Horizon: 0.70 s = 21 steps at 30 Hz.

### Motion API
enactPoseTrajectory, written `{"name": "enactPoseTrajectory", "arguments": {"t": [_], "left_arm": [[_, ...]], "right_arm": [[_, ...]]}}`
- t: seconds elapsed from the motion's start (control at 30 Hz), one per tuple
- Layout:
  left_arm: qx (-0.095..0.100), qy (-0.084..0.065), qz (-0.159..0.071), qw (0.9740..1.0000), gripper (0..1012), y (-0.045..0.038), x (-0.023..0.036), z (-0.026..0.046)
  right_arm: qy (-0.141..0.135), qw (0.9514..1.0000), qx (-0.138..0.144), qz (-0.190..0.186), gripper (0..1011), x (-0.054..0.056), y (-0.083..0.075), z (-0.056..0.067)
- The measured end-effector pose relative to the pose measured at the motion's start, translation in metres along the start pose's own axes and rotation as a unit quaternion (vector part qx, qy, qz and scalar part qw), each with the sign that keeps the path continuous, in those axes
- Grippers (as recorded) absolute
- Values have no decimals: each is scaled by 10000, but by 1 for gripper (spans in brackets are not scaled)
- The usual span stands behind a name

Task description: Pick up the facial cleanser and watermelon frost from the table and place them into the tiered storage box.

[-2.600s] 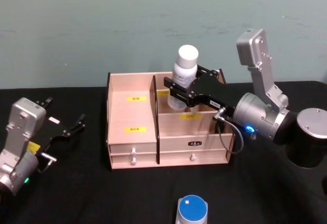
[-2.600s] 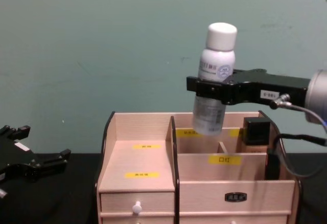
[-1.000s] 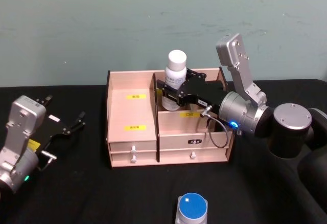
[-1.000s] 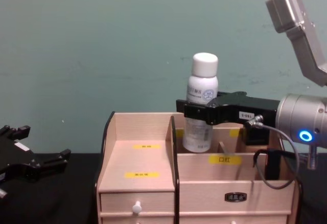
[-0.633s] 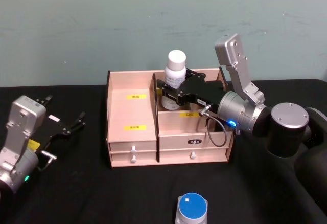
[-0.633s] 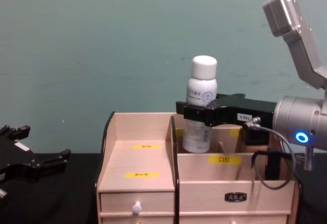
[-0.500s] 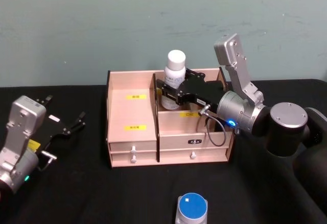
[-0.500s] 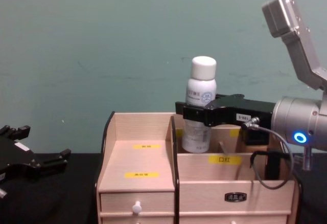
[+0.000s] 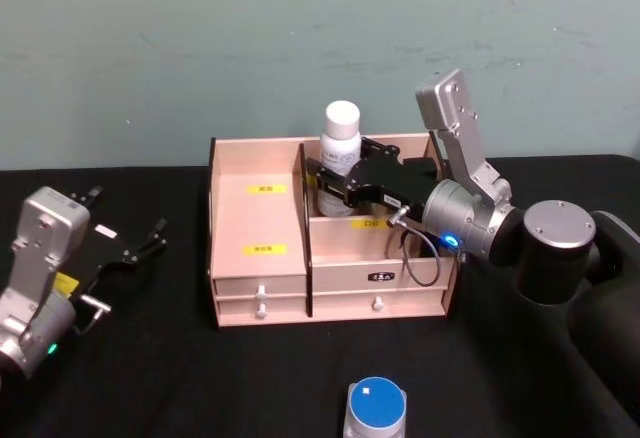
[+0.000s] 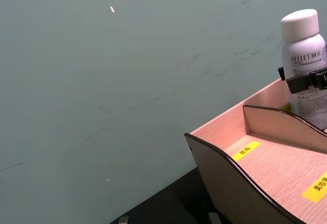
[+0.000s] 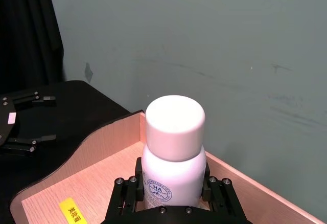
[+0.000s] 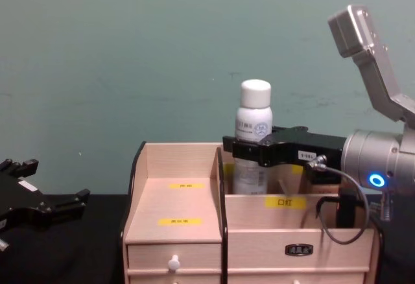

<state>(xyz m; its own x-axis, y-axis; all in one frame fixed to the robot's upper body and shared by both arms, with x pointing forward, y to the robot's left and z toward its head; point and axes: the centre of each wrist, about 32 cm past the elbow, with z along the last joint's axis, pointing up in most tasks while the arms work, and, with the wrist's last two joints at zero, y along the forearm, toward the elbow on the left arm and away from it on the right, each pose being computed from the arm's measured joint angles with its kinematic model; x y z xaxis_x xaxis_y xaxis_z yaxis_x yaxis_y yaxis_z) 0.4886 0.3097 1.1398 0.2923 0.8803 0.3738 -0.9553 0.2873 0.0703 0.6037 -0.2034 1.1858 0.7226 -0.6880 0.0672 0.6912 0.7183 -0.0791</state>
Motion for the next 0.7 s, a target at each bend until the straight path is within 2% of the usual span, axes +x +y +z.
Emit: {"name": "enactPoseTrajectory", "arguments": {"t": [0.7], "left_arm": [[0,0,0,10000,1010,0,0,0]], "right_arm": [[152,9999,-77,4,593,79,0,-145]]}}
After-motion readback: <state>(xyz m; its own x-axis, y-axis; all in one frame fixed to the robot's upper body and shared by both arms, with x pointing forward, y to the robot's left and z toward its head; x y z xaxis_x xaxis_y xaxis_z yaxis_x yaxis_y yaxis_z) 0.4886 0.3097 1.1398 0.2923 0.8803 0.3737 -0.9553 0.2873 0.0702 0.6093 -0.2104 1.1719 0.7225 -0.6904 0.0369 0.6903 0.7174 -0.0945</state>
